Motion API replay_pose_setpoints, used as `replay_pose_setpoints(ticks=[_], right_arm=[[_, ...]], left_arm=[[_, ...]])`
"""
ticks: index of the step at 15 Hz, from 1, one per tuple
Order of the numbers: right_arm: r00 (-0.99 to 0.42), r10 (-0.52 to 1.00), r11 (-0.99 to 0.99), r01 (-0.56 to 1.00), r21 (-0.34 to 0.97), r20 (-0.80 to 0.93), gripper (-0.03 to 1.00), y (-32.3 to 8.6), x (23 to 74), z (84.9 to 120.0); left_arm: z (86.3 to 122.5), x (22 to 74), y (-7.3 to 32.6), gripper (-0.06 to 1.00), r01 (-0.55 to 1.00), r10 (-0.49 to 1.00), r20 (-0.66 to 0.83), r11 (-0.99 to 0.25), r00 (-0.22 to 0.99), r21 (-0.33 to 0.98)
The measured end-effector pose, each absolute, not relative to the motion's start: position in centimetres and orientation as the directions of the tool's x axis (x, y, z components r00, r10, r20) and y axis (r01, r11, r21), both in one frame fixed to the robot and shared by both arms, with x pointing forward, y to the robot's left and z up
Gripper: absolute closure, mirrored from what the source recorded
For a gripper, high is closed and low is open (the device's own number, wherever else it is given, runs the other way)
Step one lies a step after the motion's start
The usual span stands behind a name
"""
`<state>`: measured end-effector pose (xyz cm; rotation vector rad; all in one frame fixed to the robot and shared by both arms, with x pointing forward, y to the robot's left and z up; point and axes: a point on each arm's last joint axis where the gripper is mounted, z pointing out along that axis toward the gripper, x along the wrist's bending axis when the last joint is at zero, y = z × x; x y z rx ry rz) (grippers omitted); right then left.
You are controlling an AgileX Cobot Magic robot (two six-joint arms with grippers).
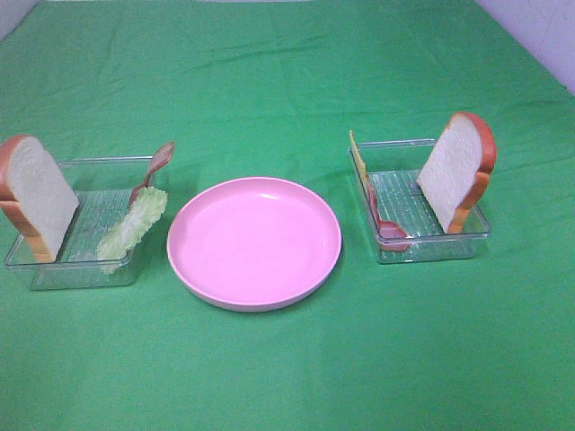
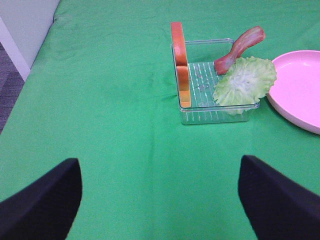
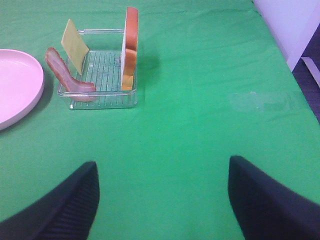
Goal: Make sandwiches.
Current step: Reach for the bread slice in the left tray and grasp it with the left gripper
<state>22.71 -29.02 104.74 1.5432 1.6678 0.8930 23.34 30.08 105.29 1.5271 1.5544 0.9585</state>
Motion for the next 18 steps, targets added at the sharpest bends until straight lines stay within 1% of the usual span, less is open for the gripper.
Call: replay_pose_setpoints(ticks=[15,16,18], right_arm=[[-0.060,0.998,0.059,0.526,0.848,-0.032,0.28,-29.0,22.7,104.7],[-0.060,0.998,0.059,0.526,0.848,-0.032,0.28,-29.0,22.7,104.7],[-0.060,0.998,0.059,0.526,0.848,-0.032,0.28,-29.0,22.7,104.7]], left_arm=[[105.3,23.3,30.1,0.14,0.444,1.000,-0.005,0.011,-0.015,0.896],[105.5,23.3,30.1,0.14,0.439,1.000,-0.005,0.011,-0.015,0.898],[107.0,23.6,30.1,0.14,0.410,1.000,-0.005,0.011,-0.015,0.912]])
